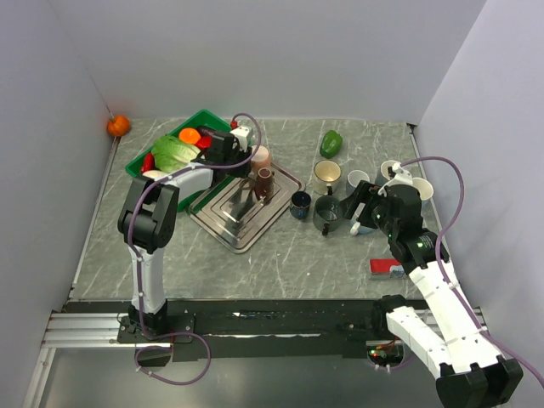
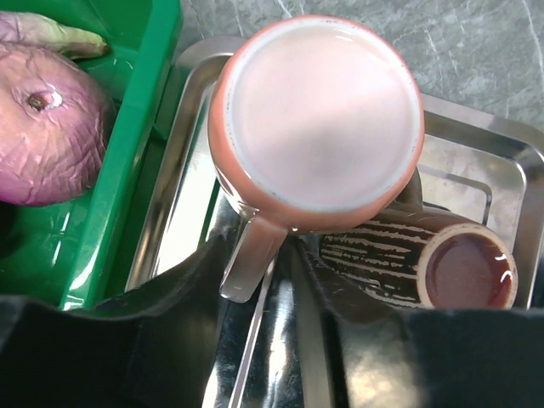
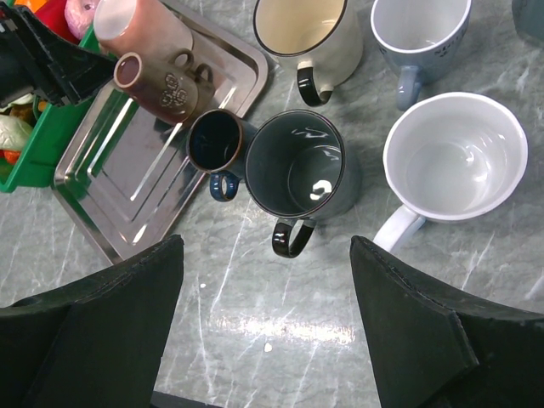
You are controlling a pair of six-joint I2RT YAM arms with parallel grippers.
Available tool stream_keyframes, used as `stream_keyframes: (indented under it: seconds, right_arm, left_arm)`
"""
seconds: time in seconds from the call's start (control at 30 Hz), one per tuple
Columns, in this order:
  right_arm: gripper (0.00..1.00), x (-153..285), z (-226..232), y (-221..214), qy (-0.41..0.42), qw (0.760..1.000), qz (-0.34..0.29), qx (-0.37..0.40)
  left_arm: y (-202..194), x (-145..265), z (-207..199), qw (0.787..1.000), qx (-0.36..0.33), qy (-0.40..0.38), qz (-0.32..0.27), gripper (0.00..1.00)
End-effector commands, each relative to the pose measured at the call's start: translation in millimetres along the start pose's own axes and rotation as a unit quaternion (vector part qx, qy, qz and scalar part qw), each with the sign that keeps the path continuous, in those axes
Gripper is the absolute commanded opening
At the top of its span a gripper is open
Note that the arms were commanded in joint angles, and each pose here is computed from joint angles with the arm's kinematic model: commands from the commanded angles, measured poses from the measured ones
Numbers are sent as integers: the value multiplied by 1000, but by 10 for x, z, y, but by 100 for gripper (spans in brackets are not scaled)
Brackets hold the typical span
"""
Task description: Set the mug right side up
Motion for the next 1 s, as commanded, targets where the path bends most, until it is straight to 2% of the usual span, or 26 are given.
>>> stream_keyframes:
  seconds: [0.0, 0.07, 0.37, 0.43, 0.47, 0.5, 0.63, 0.97]
  right_arm:
    - [85, 1, 0, 64, -2, 1000, -15, 5]
    - [85, 3, -2, 58, -3, 1000, -15, 5]
    - [85, 29, -6, 51, -3, 1000, -15, 5]
    - [85, 36, -10, 50, -5, 1000, -15, 5]
    - [85, 42, -9, 51, -5, 1000, -15, 5]
    - [85, 48, -6, 54, -4, 1000, -16, 5]
    - [84, 79, 21, 83, 7, 1000, -23, 4]
    - [85, 126, 121, 134, 51, 998, -30, 1]
  left_arm:
    - [238, 38, -56, 999, -10, -7, -41, 38]
    - [236, 26, -63, 999, -12, -8, -39, 35]
    - [223, -52, -93, 999, -13, -25, -32, 32]
    - [230, -41, -91, 999, -14, -27, -34, 23]
    - [269, -29, -96, 999, -13, -23, -47, 3]
    - [213, -5, -100, 999, -13, -19, -49, 1]
    - [383, 252, -161, 993, -9, -24, -112, 1]
    - [808, 869, -388, 976, 37, -69, -205, 1]
Point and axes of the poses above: each gripper's point midway between its finger pads, its own x axis back along the fingers, its own z axis along the line the jaws close on, y = z × x, the point moved 8 cm from there along x, back along the fingers, and after that the axes turned 8 degrees about x, right-handed, at the moved point
